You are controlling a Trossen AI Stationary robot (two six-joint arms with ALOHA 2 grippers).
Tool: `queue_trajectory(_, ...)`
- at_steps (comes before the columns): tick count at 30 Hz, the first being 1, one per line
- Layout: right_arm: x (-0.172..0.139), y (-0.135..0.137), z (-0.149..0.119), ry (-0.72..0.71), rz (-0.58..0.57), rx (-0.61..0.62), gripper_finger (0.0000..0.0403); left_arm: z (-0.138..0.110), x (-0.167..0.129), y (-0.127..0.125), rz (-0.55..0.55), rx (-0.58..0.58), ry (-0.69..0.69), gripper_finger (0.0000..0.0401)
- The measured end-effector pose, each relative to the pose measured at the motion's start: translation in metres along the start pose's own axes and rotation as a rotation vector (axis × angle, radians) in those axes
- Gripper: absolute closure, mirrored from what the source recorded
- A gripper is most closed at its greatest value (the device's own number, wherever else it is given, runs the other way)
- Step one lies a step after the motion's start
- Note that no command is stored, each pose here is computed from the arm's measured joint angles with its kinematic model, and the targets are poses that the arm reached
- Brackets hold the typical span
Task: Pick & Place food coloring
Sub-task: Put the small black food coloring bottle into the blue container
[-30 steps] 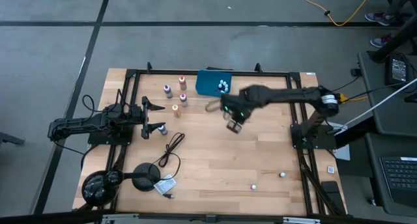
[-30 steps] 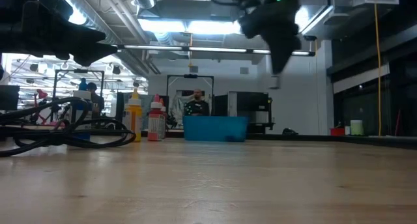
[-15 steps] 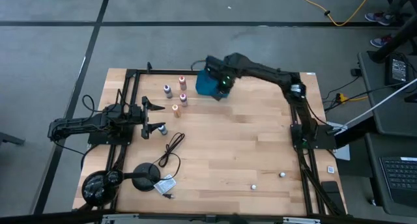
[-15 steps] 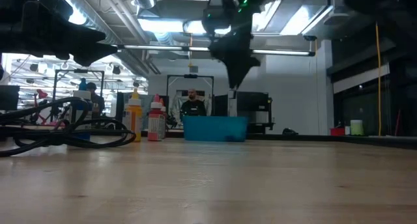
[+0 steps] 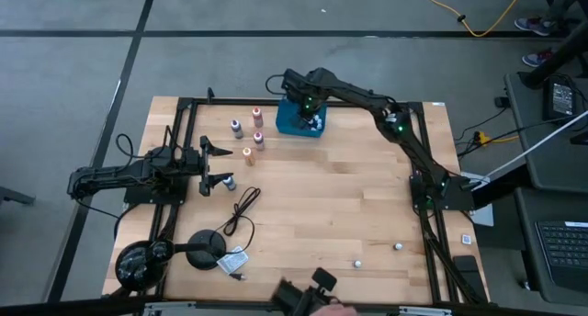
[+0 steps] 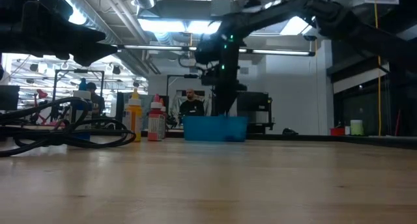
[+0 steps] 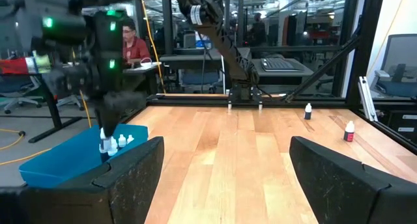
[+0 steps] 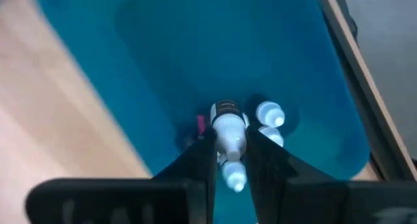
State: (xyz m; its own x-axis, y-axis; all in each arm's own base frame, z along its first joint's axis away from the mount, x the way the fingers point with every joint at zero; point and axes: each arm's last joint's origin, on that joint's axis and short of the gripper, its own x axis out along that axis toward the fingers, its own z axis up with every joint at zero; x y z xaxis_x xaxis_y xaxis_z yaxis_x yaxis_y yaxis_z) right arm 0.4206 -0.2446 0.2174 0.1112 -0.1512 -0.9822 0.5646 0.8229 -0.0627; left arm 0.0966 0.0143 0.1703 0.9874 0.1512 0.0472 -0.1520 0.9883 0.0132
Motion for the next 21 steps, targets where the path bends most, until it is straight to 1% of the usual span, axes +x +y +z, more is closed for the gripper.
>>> queue_trajectory(4,0.016,-0.005,0.003,0.012,-0.041,-0.043,0.0335,0.000,0.000,0.000,0.000,0.000,0.000,0.0073)
queue_trajectory(9,0.025,-0.008,0.005,0.008,-0.042,-0.058,0.0334,0.000,0.000,0.000,0.000,0.000,0.000,0.0074)
queue_trajectory(12,0.026,-0.009,0.008,-0.015,-0.041,-0.055,0.0334,0.000,0.000,0.000,0.000,0.000,0.000,0.0074)
queue_trajectory(21,0.030,-0.010,0.008,-0.017,-0.039,-0.074,0.0334,0.000,0.000,0.000,0.000,0.000,0.001,0.0074)
